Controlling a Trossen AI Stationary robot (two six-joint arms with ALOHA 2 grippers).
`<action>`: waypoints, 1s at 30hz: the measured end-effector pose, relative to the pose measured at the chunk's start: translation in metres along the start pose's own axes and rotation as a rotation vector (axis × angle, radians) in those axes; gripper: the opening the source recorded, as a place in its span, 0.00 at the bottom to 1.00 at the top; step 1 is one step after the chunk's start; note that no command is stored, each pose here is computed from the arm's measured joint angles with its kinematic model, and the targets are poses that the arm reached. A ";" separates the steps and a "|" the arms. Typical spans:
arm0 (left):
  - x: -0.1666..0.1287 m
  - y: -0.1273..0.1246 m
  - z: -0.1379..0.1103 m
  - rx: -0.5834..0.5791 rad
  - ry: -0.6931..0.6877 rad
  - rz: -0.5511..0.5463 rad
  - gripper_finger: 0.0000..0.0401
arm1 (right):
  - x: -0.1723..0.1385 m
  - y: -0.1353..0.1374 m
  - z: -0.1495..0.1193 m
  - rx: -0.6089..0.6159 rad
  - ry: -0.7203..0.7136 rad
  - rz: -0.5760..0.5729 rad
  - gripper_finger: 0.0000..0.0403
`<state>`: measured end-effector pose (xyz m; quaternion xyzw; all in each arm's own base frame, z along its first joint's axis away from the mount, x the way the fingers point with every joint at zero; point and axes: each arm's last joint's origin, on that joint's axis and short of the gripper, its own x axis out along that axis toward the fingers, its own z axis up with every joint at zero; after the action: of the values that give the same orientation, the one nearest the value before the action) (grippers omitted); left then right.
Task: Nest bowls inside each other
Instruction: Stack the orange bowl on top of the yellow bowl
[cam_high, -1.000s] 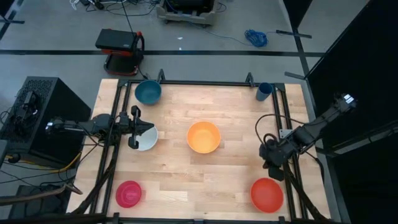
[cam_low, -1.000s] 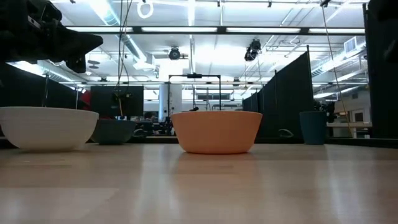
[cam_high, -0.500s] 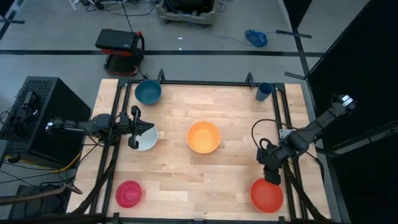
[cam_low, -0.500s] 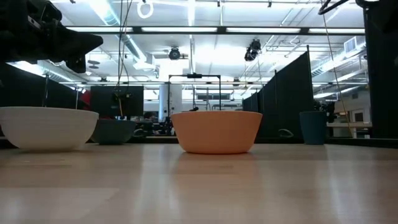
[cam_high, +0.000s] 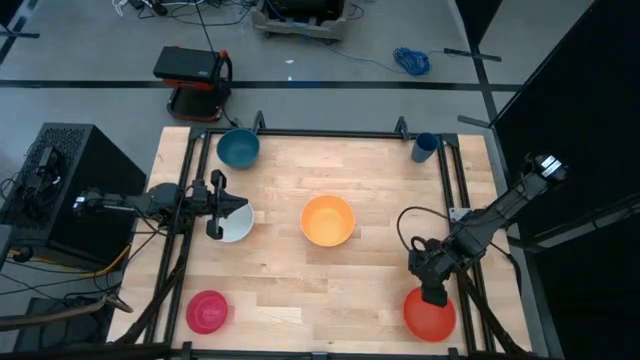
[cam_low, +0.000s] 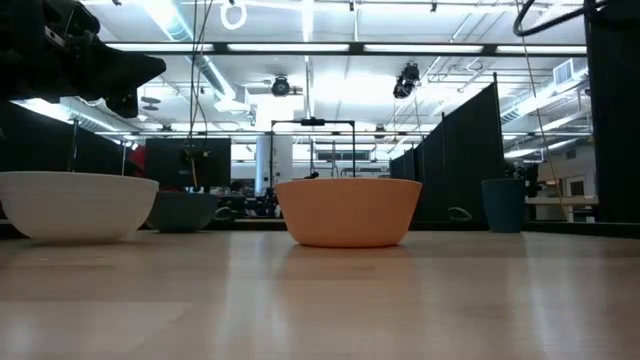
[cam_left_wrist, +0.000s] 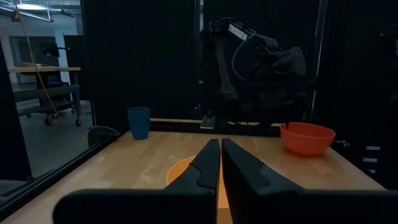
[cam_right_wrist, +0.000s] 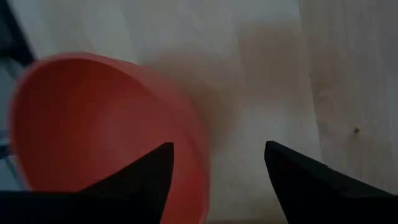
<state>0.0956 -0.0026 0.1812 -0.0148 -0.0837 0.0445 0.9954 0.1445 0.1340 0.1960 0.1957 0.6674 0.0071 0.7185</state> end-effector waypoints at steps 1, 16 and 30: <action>0.000 0.000 0.000 0.000 0.000 0.000 0.01 | 0.003 0.000 0.001 -0.002 0.008 -0.013 0.59; 0.000 0.000 0.000 -0.006 -0.001 0.000 0.01 | 0.005 0.004 0.013 -0.066 -0.014 -0.067 0.23; 0.000 0.000 0.000 -0.014 -0.002 0.000 0.01 | -0.076 0.005 0.050 -0.163 -0.420 -0.136 0.00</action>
<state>0.0956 -0.0026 0.1813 -0.0219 -0.0848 0.0439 0.9952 0.1859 0.1049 0.2717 0.0888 0.5121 -0.0286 0.8538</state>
